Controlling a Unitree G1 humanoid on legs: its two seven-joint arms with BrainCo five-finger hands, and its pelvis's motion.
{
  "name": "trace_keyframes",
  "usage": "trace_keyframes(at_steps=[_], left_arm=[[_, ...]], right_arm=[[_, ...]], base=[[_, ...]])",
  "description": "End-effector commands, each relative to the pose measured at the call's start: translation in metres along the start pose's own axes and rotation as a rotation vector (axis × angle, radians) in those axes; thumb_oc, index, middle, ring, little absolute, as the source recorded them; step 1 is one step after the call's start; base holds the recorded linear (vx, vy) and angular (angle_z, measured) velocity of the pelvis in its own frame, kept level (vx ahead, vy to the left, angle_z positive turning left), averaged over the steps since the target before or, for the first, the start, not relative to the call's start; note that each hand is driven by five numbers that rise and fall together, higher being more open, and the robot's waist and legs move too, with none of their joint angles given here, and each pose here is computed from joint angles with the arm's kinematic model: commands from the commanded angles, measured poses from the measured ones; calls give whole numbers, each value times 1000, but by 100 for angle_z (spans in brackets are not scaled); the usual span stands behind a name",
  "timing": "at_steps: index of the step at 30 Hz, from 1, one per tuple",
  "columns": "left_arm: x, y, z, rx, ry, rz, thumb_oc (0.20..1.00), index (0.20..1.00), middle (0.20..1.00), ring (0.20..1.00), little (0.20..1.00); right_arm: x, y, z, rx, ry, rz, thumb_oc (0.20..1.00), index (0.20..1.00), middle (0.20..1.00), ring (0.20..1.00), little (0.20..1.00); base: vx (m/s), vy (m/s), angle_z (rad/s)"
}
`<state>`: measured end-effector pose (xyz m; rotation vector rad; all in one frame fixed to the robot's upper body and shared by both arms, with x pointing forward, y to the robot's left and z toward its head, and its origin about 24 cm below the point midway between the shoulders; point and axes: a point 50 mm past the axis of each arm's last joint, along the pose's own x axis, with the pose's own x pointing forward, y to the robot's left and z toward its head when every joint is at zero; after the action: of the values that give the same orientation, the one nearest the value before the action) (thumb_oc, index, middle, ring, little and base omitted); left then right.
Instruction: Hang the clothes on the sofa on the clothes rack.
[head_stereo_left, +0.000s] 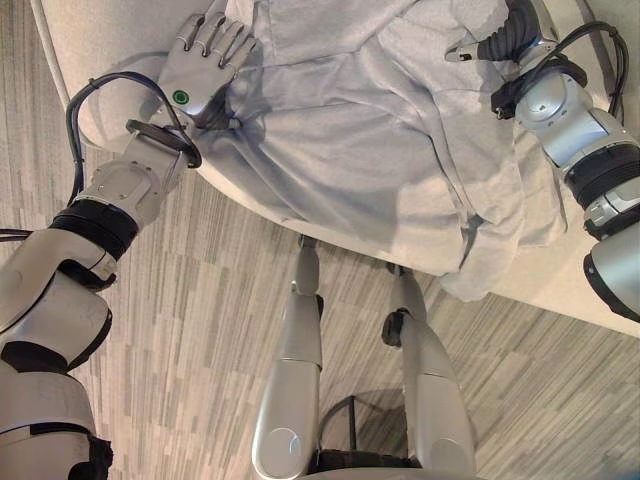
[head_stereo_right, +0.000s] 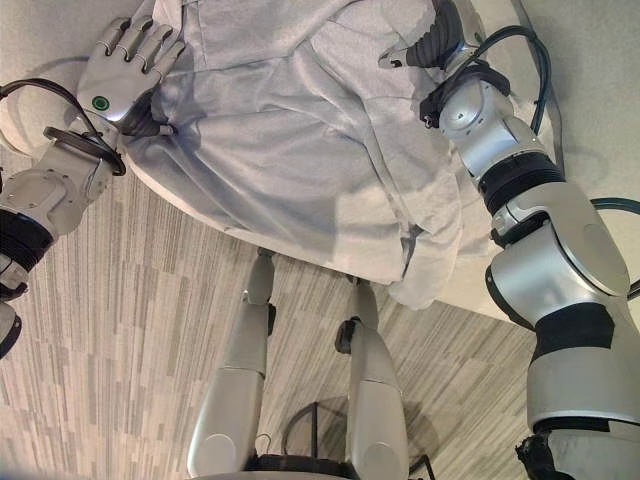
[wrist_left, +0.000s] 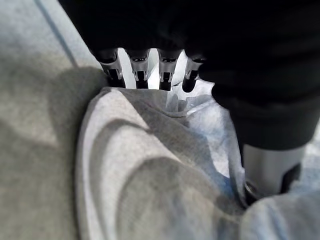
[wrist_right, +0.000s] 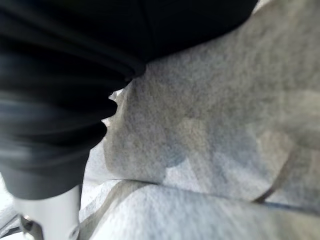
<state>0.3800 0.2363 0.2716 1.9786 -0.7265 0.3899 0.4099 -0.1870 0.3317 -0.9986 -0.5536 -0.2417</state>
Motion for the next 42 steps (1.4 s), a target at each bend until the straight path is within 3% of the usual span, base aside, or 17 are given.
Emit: trace_keyframes(at_steps=[1,2,3,7,8,9,10,19,23,31,42], left_arm=[[-17,-12,-20,-26,118,-52,1000,1000,1000,1000,1000],[-17,-13,-20,-27,118,-55,1000,1000,1000,1000,1000],[-20,-19,-18,-44,129,-89,887,887,887,887,887],[-25,-30,-13,-84,150,-143,200,200,200,200,200],[-25,-33,-10,-94,147,-159,200,200,200,200,200],[-25,-34,-7,-106,144,-164,200,200,200,200,200],[-25,-36,-6,-111,148,-169,200,200,200,200,200],[-23,-39,6,-184,178,-148,200,200,200,200,200],[-18,-25,1,-289,282,-9,200,200,200,200,200],[-35,-13,9,-589,476,226,200,200,200,200,200],[-73,-16,21,-719,520,261,200,200,200,200,200]], right_arm=[[1,-11,-9,-1,41,-51,1000,1000,1000,1000,1000],[1,-10,-10,-2,42,-49,1000,1000,1000,1000,1000],[1,-10,-10,-3,48,-49,1000,1000,1000,1000,1000],[1,-8,-12,-24,66,-47,1000,1000,1000,1000,1000],[2,-8,-12,-40,75,-46,774,774,774,774,774],[2,-8,-13,-54,83,-45,373,373,373,373,373],[2,-8,-13,-63,89,-43,200,200,200,200,200],[2,-4,-13,-26,107,-56,200,200,200,200,200],[-1,-11,-7,41,43,-135,200,200,200,200,200],[-37,-19,-18,62,-53,-322,200,200,200,200,200],[-97,4,-48,85,-27,-312,200,200,200,200,200]], base=[[0,0,0],[0,0,0],[0,0,0],[0,0,0],[0,0,0],[0,0,0],[0,0,0],[0,0,0],[0,0,0],[2,-47,-3],[22,-49,-4]])
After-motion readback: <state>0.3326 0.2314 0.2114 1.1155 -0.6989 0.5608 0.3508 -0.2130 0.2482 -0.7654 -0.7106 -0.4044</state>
